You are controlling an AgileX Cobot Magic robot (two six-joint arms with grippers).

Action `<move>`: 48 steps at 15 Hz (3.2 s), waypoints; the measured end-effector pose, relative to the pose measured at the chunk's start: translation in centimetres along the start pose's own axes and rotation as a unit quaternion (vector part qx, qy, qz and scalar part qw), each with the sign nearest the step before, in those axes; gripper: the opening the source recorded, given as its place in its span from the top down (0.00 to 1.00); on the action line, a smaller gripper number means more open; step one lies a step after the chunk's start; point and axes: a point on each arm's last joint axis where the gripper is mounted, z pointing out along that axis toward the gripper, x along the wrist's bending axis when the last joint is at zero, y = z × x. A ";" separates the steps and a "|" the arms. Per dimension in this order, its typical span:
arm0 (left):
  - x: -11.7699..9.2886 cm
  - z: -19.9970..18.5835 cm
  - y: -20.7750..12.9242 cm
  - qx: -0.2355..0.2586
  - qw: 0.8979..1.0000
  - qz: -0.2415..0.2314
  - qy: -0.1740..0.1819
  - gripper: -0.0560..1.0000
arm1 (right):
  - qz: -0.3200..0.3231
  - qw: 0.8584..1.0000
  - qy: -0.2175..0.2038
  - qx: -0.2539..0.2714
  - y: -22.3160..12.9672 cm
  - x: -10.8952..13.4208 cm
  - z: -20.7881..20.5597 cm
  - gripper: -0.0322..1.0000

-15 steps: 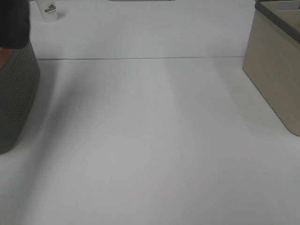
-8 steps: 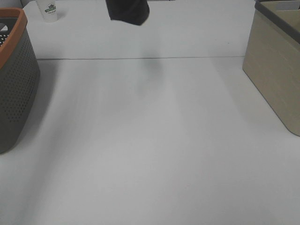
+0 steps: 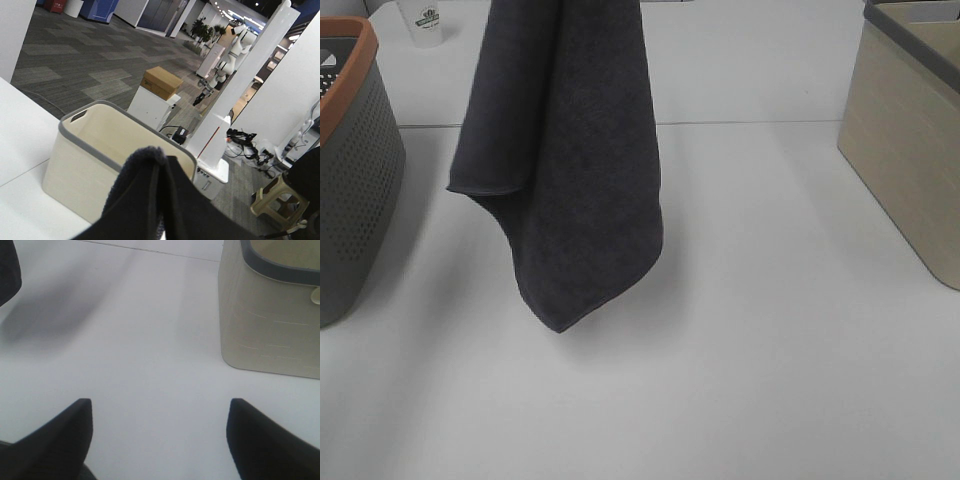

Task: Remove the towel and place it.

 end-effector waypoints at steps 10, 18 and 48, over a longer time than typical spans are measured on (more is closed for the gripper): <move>5.5 1.1 -7.8 0.074 0.996 -0.017 0.038 0.95 | 0.022 0.999 0.034 -0.017 1.4 0.5 0.2 0.25; 5.2 1.0 -6.6 0.058 0.997 0.003 0.047 0.95 | -0.018 0.987 0.160 -0.026 8.0 2.3 10.3 0.25; 4.8 0.9 -4.3 0.019 0.997 0.033 0.074 0.95 | -0.116 0.926 0.346 0.093 6.3 17.2 42.2 0.33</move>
